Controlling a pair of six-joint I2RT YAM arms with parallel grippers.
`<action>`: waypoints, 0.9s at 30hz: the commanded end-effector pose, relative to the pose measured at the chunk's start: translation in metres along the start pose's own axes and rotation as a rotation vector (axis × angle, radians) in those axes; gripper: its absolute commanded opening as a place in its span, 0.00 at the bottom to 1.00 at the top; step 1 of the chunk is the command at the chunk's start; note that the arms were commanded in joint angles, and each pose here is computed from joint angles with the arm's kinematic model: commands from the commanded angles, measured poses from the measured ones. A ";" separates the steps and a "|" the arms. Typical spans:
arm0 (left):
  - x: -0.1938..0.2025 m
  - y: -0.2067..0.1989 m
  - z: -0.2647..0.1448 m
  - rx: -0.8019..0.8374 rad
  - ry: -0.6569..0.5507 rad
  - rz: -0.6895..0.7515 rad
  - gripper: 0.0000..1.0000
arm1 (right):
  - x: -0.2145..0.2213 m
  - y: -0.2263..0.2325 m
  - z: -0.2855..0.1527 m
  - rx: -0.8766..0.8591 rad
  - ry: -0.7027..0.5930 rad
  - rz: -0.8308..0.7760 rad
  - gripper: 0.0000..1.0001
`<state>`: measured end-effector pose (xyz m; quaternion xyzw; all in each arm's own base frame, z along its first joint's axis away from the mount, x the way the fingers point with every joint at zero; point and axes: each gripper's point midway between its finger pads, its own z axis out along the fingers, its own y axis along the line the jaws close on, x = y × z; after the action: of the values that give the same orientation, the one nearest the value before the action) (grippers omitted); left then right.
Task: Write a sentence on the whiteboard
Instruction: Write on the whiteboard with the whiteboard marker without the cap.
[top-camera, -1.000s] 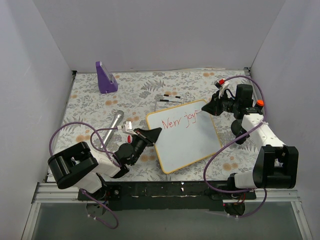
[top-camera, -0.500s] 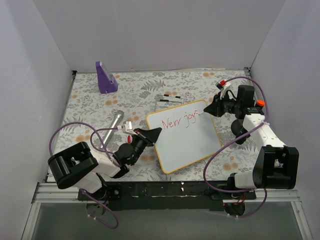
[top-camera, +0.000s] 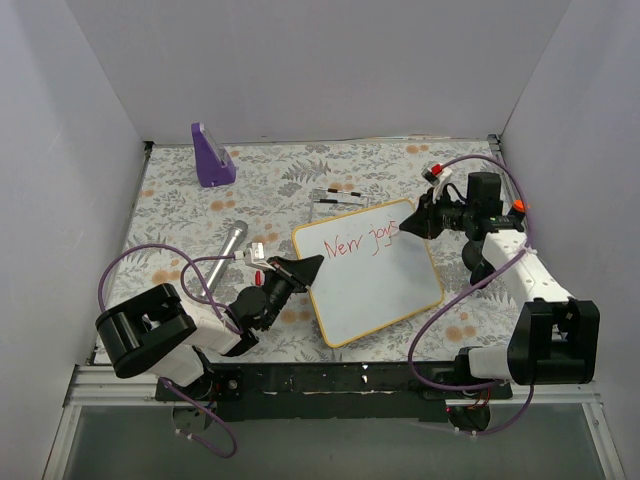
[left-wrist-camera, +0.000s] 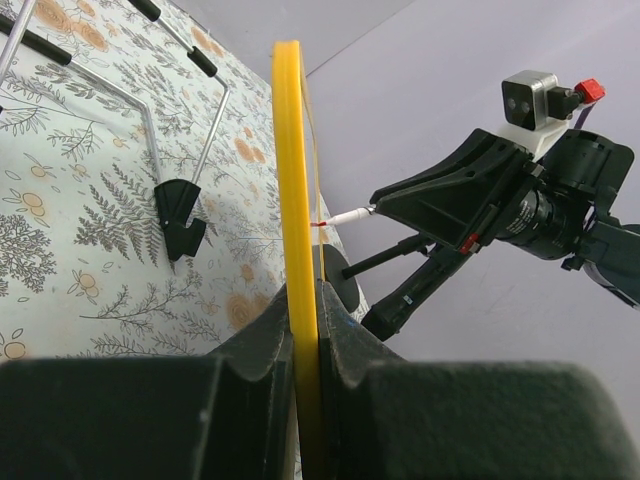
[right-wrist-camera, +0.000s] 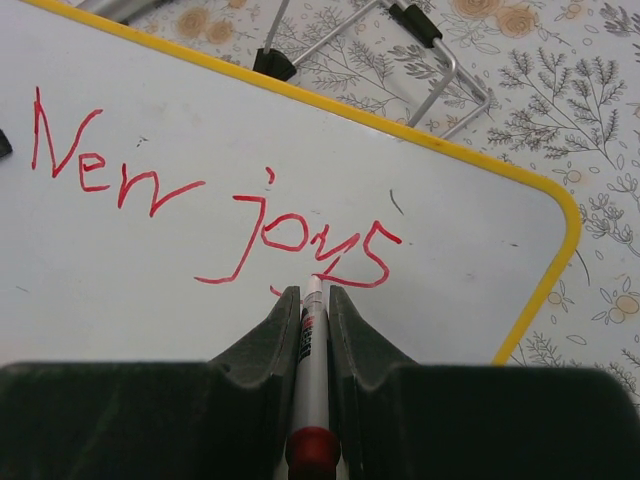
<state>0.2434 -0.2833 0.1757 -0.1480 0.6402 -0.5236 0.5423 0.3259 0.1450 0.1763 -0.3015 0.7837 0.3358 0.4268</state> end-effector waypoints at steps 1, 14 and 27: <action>-0.030 -0.049 -0.004 0.202 -0.111 0.019 0.00 | -0.042 0.020 -0.017 -0.019 -0.079 -0.081 0.01; -0.028 -0.050 -0.001 0.199 -0.102 0.016 0.00 | -0.063 0.080 -0.042 -0.177 -0.161 -0.189 0.01; -0.032 -0.050 0.007 0.164 -0.124 -0.003 0.00 | -0.031 0.157 -0.021 -0.425 -0.095 -0.371 0.01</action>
<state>0.2446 -0.2860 0.1805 -0.1472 0.6363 -0.5270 0.5438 0.2229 0.2228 0.2476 -0.4756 0.6367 0.4239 0.4344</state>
